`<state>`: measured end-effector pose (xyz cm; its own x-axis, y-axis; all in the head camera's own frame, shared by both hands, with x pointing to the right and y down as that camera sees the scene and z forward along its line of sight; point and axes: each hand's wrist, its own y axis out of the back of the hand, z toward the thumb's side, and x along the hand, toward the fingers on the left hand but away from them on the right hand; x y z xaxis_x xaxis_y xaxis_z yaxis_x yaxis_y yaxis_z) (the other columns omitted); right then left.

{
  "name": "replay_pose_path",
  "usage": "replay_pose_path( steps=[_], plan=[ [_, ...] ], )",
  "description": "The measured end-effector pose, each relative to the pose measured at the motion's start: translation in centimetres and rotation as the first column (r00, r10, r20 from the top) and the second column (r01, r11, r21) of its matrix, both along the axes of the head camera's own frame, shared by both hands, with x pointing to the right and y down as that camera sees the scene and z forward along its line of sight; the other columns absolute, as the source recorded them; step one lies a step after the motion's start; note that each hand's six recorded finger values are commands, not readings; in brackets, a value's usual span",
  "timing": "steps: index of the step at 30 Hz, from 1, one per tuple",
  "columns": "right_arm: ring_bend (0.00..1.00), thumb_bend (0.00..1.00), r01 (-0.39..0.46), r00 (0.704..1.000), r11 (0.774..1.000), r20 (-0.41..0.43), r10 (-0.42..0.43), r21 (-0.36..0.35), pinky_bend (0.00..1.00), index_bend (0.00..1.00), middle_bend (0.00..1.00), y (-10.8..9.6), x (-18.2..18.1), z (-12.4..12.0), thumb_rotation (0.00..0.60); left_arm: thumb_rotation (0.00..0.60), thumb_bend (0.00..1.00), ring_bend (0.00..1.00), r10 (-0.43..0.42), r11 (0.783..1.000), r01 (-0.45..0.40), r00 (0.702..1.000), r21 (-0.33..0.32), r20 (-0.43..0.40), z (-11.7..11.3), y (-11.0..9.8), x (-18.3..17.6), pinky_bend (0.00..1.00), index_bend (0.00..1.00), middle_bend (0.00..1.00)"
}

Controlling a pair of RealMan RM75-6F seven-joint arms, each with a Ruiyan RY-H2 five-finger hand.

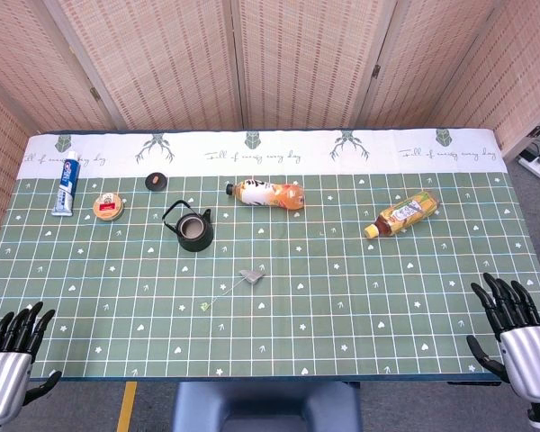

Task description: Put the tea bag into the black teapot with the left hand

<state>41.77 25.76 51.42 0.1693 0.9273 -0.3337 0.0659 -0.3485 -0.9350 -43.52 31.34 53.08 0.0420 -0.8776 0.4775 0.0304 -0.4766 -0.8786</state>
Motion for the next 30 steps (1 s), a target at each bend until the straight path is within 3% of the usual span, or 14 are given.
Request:
replay_pose_path(
  steps=[6,8,10,13,14,15,18,21,25,30],
  plan=[
    [0.0,0.36,0.011,1.0,1.0,-0.007,-0.011,-0.002,0.0,0.0,0.0,0.1,-0.2,0.1,0.6,0.6,0.22,0.0,-0.005,1.0,0.004,1.0,-0.029,-0.016,0.1,0.2,0.1,0.06,0.0,0.04],
    [0.0,0.37,0.013,1.0,1.0,-0.006,-0.012,0.003,0.0,0.0,0.0,0.2,-0.3,0.0,0.6,0.6,0.22,0.05,0.001,0.999,-0.002,0.999,-0.032,-0.035,0.2,0.1,0.3,0.15,0.0,0.12],
    [0.0,0.37,0.014,1.0,1.0,-0.002,-0.014,0.008,0.0,0.0,0.0,0.3,-0.3,-0.1,0.6,0.6,0.22,0.23,0.01,0.999,-0.012,0.997,-0.038,-0.075,0.1,0.0,0.6,0.4,0.0,0.34],
    [0.0,0.37,0.019,1.0,1.0,0.005,-0.019,0.005,0.0,0.0,0.0,0.4,-0.3,-0.2,0.6,0.6,0.22,0.71,0.041,0.996,-0.052,0.986,-0.066,-0.16,0.2,0.0,1.5,0.87,0.01,0.78],
    [0.0,0.37,0.019,1.0,1.0,0.006,-0.019,0.006,0.0,0.0,0.0,0.4,-0.3,-0.2,0.6,0.6,0.22,0.84,0.06,0.994,-0.076,0.98,-0.078,-0.187,0.2,0.1,1.9,0.96,0.03,0.9],
    [0.0,0.36,0.02,1.0,1.0,0.007,-0.02,0.009,0.0,0.0,0.0,0.4,-0.3,-0.3,0.6,0.6,0.22,0.9,0.091,0.989,-0.114,0.971,-0.095,-0.221,0.4,0.0,2.7,0.99,0.06,0.96],
    [0.0,0.36,0.031,0.999,0.999,0.015,-0.031,0.015,0.0,0.0,0.0,0.5,-0.5,-0.5,0.6,0.6,0.22,1.0,0.147,0.972,-0.192,0.947,-0.138,-0.286,1.0,-0.4,4.6,1.0,0.23,1.0],
    [0.0,0.36,0.06,0.998,0.998,0.031,-0.06,0.019,0.0,0.0,0.0,0.7,-0.9,-0.6,0.6,0.6,0.26,1.0,0.138,0.958,-0.212,0.931,-0.194,-0.336,2.2,-1.1,6.1,1.0,0.31,1.0],
    [0.0,0.36,0.099,0.994,0.995,0.05,-0.1,0.017,0.0,0.0,0.0,0.8,-1.4,-0.6,0.6,0.6,0.33,1.0,0.047,0.958,-0.159,0.907,-0.237,-0.419,3.9,-2.9,7.8,1.0,0.35,1.0],
    [0.0,0.36,0.111,0.991,0.994,0.075,-0.112,0.015,0.0,0.0,0.0,0.6,-1.3,-0.8,0.6,0.6,0.42,1.0,-0.01,0.971,-0.106,0.876,-0.212,-0.483,5.8,-5.8,10.2,1.0,0.48,1.0]
  ],
)
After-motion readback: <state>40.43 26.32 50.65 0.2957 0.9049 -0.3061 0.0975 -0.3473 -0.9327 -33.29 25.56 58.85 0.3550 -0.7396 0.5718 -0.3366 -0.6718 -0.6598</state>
